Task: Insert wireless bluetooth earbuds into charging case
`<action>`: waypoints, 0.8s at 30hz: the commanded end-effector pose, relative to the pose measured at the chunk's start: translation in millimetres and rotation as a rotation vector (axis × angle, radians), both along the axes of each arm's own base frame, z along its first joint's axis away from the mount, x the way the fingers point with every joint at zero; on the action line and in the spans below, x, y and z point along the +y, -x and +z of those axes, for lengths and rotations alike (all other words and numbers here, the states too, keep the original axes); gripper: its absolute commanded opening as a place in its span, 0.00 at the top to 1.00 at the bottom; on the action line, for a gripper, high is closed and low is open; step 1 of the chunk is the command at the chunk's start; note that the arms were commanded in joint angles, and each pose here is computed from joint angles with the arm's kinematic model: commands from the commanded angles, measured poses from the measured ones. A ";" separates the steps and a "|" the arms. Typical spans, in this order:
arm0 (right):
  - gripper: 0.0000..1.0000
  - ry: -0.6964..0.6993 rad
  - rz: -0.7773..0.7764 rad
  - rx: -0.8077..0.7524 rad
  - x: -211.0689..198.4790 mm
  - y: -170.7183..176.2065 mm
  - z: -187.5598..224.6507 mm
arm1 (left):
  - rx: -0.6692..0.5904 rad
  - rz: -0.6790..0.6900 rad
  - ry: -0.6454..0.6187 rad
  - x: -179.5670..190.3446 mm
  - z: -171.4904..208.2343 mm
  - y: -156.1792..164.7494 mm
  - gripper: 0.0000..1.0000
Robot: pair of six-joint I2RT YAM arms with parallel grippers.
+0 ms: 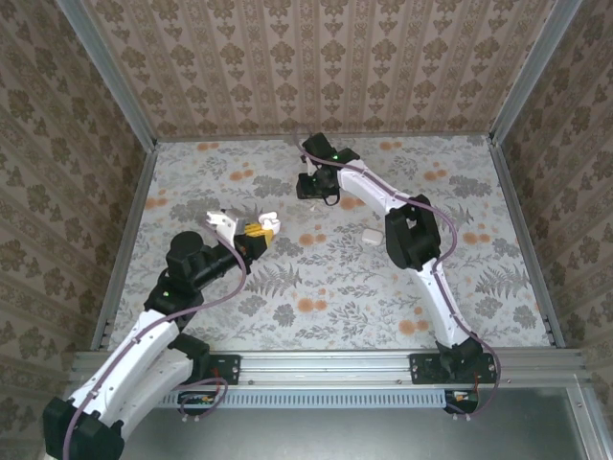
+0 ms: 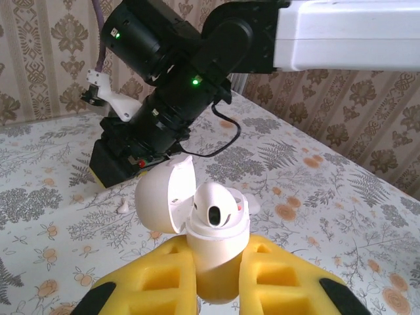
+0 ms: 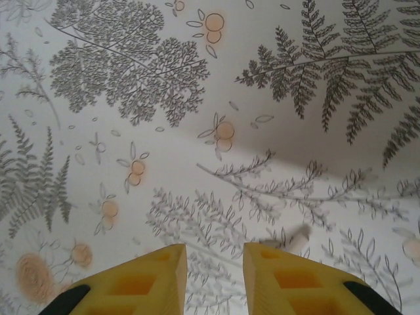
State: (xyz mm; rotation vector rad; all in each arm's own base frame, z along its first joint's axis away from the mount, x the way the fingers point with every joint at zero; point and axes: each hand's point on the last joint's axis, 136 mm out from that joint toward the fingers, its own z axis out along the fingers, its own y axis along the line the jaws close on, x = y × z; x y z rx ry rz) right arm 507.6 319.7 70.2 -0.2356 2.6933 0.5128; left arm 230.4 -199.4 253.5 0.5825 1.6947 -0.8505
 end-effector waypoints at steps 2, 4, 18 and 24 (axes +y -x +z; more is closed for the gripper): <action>0.72 0.008 0.050 0.059 0.2 2.6 -17.4 | -0.037 -0.015 0.011 -0.5 6.4 -0.2 1.00; 0.73 0.014 0.055 0.066 -1.2 2.2 -22.6 | -0.034 -0.019 0.010 -0.9 5.5 0.1 1.00; 0.77 0.125 0.026 0.184 -35.3 41.0 -41.0 | -0.037 -0.024 0.049 0.6 13.6 6.3 1.00; 0.78 0.111 -0.004 0.248 -45.9 74.8 -41.8 | -0.038 -0.025 0.069 1.7 17.2 9.7 1.00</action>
